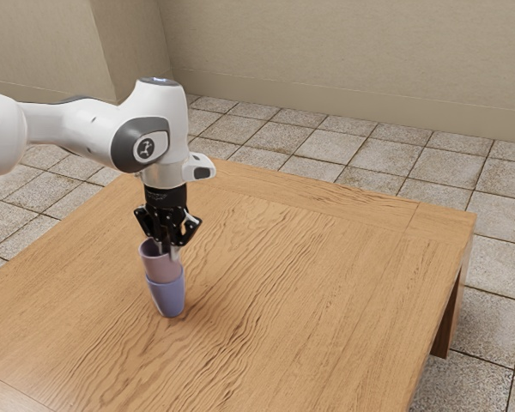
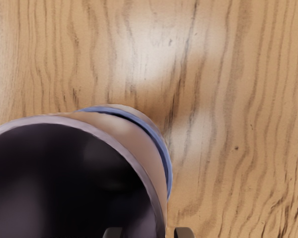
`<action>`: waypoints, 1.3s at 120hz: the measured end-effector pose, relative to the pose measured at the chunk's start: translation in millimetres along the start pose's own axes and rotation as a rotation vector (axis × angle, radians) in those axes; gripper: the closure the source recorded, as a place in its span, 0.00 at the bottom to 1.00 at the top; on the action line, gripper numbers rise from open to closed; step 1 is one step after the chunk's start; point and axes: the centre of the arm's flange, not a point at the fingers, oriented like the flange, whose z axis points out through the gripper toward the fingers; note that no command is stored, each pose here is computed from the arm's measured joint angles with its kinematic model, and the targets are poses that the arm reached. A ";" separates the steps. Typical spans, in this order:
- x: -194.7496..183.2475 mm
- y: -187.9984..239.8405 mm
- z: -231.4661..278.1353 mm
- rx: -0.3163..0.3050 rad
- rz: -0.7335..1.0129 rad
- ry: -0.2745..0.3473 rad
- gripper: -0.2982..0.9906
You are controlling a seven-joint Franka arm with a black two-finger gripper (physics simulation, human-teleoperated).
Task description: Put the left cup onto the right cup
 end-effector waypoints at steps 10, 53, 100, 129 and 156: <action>0.0 -0.1 -0.5 0.000 0.000 0.001 0.67; -7.4 3.9 -15.6 0.001 0.011 0.018 0.60; -22.3 0.7 -44.1 0.005 0.004 0.041 0.53; -32.7 -0.9 -67.1 0.013 0.002 0.064 0.48; -38.1 4.3 -94.2 0.016 0.013 0.082 0.34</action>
